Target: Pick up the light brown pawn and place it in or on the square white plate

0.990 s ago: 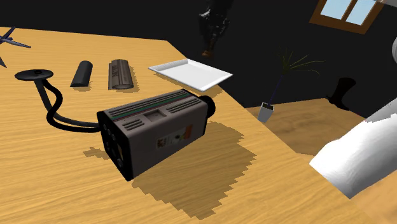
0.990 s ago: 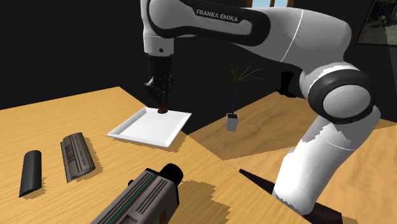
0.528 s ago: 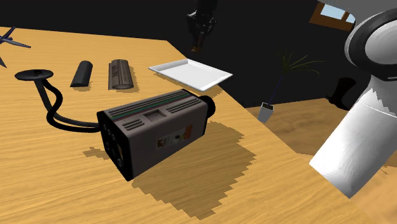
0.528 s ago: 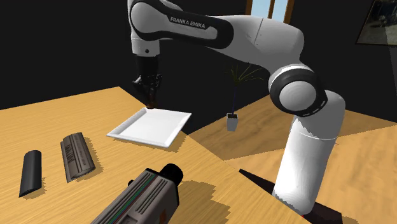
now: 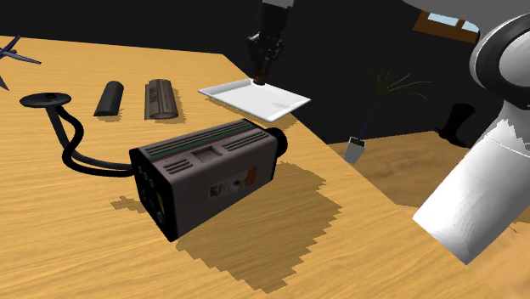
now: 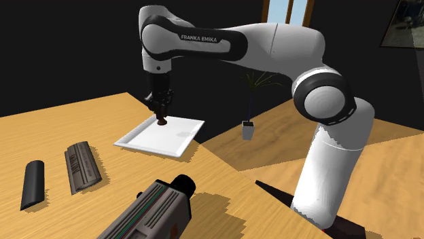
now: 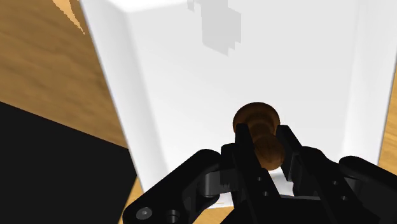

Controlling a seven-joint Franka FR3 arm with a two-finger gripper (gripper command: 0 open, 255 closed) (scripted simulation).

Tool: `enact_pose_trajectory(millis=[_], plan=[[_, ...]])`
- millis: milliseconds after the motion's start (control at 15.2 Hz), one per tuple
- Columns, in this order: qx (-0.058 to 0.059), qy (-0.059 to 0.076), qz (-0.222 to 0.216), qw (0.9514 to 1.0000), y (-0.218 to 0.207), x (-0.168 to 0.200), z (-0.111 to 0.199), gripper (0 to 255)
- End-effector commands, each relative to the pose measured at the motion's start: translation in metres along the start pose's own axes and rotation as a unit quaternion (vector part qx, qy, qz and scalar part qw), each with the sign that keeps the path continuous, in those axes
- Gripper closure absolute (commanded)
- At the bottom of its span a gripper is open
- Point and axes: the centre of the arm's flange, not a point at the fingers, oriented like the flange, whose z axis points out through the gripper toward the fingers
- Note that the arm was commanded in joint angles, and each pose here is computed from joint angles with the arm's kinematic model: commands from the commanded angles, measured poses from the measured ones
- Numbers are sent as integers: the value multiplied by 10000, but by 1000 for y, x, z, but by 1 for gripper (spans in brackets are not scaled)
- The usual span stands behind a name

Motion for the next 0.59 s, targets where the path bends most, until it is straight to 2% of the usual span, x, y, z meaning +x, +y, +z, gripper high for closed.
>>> enact_pose_trajectory(millis=[0, 264, 528], plan=[[0, 3, 0, 10000, 0, -1, 10, 255], [0, 3, 0, 10000, 1, -2, 33, 255], [0, 3, 0, 10000, 1, -2, 33, 255]])
